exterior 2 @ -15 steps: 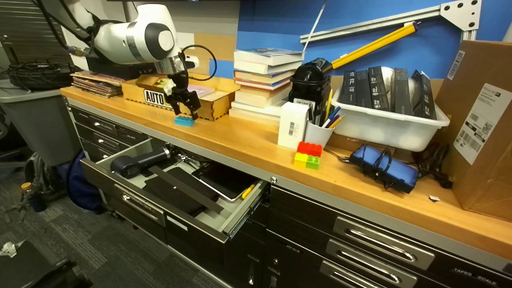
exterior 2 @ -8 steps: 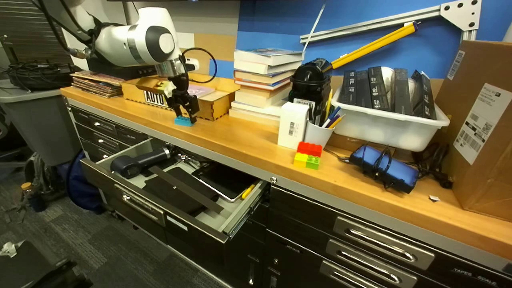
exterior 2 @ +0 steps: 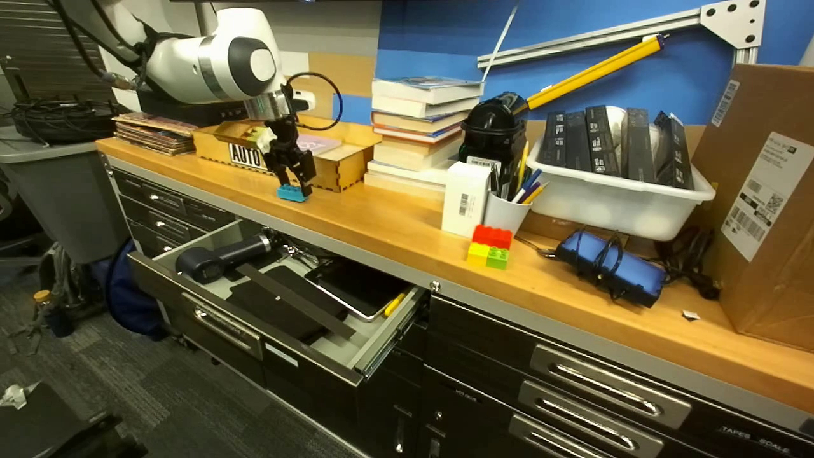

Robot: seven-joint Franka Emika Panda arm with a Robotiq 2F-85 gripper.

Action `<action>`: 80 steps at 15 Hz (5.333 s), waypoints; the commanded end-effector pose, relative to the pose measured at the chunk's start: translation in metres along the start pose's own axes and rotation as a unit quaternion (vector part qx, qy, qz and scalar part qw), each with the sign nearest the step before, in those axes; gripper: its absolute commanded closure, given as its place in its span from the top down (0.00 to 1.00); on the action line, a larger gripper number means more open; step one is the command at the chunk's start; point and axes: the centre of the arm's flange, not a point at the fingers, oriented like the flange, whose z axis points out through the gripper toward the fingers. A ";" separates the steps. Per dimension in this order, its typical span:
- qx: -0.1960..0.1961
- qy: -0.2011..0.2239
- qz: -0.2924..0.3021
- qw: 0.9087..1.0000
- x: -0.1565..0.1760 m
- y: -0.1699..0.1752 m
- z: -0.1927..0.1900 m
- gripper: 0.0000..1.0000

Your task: Pick up the blue object and put it in the open drawer and close it

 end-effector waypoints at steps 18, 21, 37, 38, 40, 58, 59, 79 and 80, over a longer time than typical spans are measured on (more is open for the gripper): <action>-0.129 -0.023 0.170 0.977 -0.161 0.034 0.051 0.49; -0.123 -0.047 0.169 0.977 -0.168 0.027 0.065 0.49; -0.153 -0.141 0.193 0.959 -0.205 0.065 0.014 1.00; -0.141 -0.158 0.190 0.959 -0.212 0.068 0.016 1.00; -0.126 -0.178 0.188 0.958 -0.225 0.073 0.022 1.00; -0.104 -0.162 0.115 0.975 -0.235 0.039 0.086 1.00; -0.111 -0.153 0.106 0.976 -0.233 0.035 0.089 1.00; -0.183 0.071 0.108 0.975 -0.121 -0.046 0.119 1.00; -0.181 0.086 0.122 0.972 -0.120 -0.051 0.119 1.00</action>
